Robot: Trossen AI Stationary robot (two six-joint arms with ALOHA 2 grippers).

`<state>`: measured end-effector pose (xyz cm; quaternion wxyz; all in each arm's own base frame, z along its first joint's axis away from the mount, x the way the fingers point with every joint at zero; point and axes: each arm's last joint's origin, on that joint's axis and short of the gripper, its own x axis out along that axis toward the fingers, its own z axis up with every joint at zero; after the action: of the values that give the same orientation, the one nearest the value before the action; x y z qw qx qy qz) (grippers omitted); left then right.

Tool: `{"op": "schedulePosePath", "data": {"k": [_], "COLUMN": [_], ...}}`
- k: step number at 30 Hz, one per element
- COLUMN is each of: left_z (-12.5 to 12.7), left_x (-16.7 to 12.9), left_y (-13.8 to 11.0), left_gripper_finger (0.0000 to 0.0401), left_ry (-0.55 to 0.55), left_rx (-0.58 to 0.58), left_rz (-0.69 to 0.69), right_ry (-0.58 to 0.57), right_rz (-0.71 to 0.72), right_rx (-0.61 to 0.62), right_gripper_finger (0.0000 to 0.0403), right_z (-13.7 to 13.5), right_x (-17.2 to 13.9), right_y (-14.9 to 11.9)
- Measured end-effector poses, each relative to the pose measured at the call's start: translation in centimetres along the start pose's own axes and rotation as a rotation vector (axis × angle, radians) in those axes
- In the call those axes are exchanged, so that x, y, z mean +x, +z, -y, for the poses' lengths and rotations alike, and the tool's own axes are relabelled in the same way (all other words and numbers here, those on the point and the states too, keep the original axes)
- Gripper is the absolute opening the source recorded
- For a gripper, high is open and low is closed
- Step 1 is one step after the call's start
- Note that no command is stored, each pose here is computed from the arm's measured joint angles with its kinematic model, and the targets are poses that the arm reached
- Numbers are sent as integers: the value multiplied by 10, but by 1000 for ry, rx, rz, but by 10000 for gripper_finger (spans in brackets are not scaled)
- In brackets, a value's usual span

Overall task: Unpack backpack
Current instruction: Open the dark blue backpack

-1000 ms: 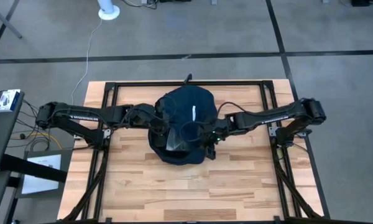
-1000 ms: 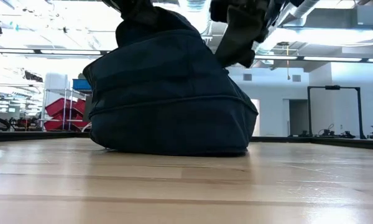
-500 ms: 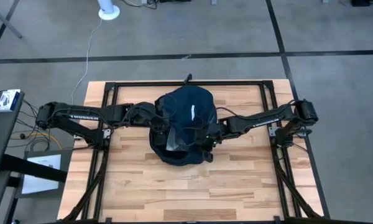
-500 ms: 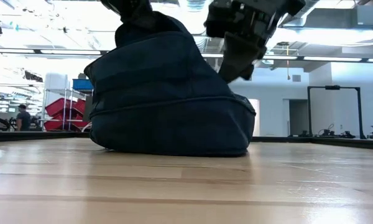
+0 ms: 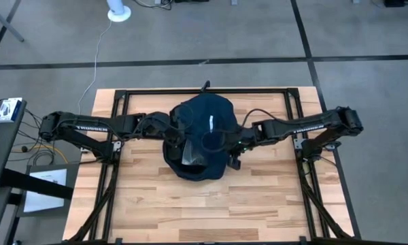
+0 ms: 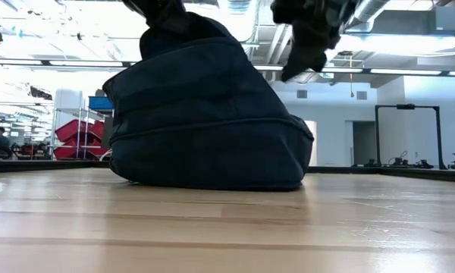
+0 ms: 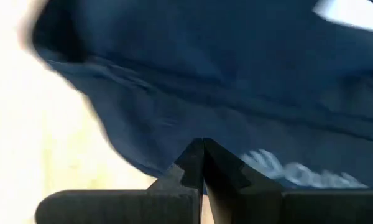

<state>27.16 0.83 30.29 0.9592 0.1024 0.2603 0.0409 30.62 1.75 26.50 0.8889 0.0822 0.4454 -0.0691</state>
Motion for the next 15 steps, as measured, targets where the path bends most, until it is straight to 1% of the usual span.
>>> {"op": "schedulePosePath", "data": {"k": [2,5,6,10,13,15], "left_z": [2,1,0,-3,-4,-4], "left_x": [0,0,0,0,0,0], "left_y": [0,0,0,-1,-1,-1], "left_gripper_finger": [0,0,0,0,0,0], "left_ry": [-16,-16,-13,-2,0,-1], "left_rx": [4,9,7,0,-3,-3], "left_rz": [3,3,2,0,0,0], "right_ry": [-32,-33,-26,31,79,90], "right_rz": [-22,9,23,76,134,149], "right_rx": [26,84,83,-28,-69,-106], "right_gripper_finger": [0,0,0,10,36,59], "right_z": [5,9,8,-4,-12,-15], "right_x": [1,2,2,1,0,-1], "right_y": [-1,2,4,7,12,12]}}
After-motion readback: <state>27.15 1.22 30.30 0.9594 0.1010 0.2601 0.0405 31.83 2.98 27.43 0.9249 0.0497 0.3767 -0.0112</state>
